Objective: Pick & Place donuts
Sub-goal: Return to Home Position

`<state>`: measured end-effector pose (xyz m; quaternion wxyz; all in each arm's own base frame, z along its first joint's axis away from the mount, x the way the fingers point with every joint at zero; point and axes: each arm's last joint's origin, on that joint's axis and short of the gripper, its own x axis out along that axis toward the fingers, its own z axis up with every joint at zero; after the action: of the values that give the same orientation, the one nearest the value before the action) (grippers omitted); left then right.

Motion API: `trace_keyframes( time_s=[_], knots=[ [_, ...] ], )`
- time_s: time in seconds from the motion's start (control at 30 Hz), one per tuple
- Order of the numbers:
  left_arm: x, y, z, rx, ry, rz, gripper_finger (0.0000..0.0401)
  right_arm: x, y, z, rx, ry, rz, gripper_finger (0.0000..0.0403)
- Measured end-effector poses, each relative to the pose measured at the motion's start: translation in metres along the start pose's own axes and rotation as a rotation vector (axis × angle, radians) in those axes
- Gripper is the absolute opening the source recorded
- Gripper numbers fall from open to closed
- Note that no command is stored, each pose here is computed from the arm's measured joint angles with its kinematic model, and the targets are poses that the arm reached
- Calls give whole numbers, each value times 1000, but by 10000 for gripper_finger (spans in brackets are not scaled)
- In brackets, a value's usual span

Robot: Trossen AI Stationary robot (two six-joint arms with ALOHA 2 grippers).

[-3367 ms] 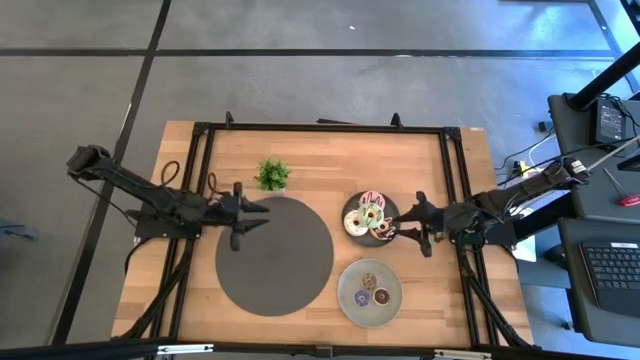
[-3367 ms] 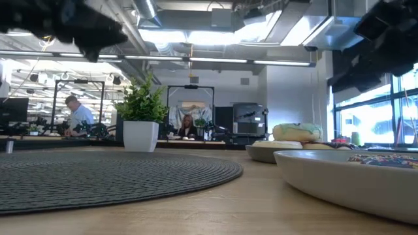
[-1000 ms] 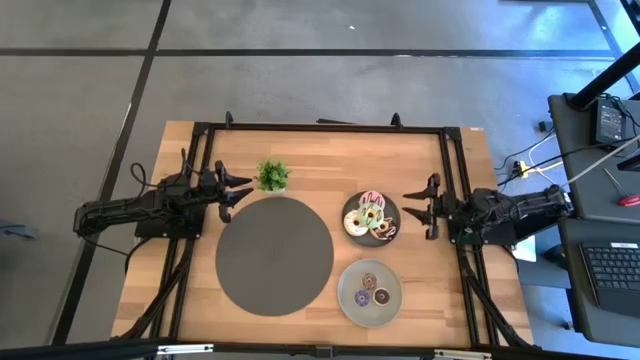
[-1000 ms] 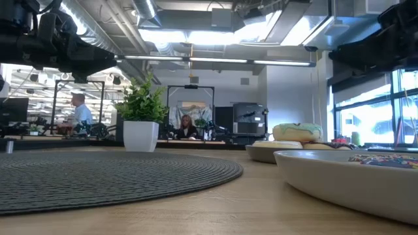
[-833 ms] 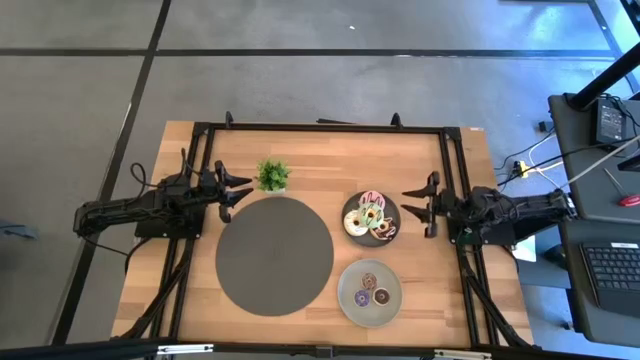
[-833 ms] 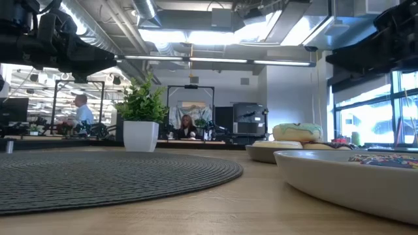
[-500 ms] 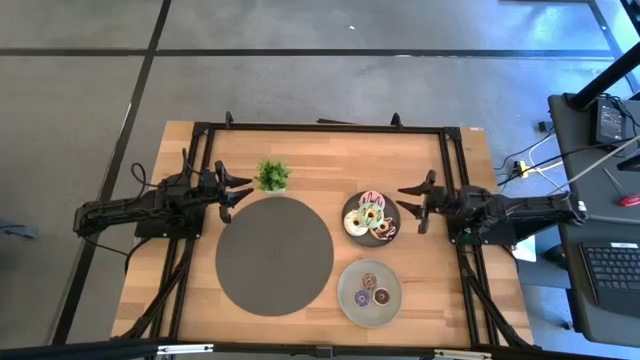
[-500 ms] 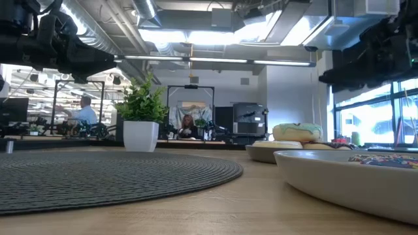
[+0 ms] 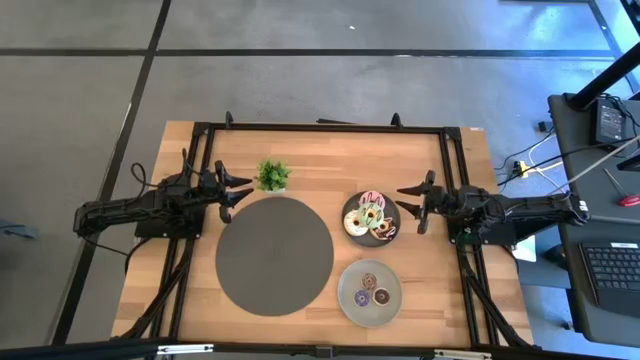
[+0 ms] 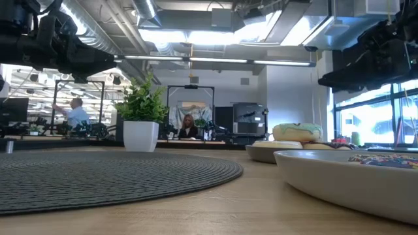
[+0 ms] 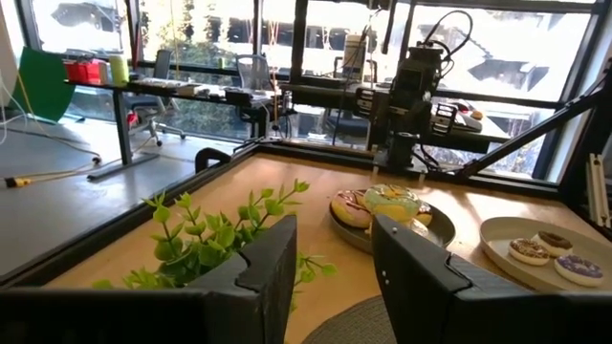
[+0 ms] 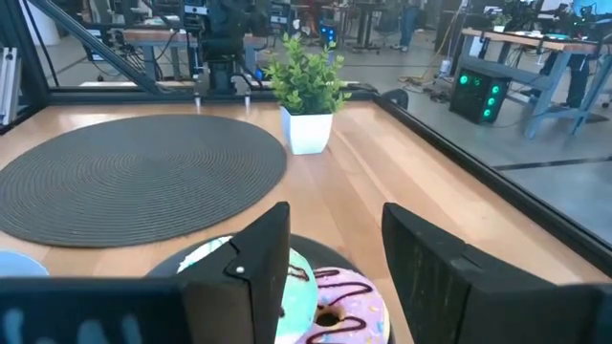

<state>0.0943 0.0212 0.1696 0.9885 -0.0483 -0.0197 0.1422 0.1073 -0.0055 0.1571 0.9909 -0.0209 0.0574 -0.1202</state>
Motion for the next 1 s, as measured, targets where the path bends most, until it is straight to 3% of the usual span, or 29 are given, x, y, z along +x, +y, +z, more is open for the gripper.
trace_keyframes(
  time_s=[0.43,1.0],
  knots=[
    [0,0,0,8,0,0,132,-12,-4,13,-9,-174,-9,168],
    [0,0,0,8,0,1,132,-12,-5,13,-16,-170,-35,168]
  ],
)
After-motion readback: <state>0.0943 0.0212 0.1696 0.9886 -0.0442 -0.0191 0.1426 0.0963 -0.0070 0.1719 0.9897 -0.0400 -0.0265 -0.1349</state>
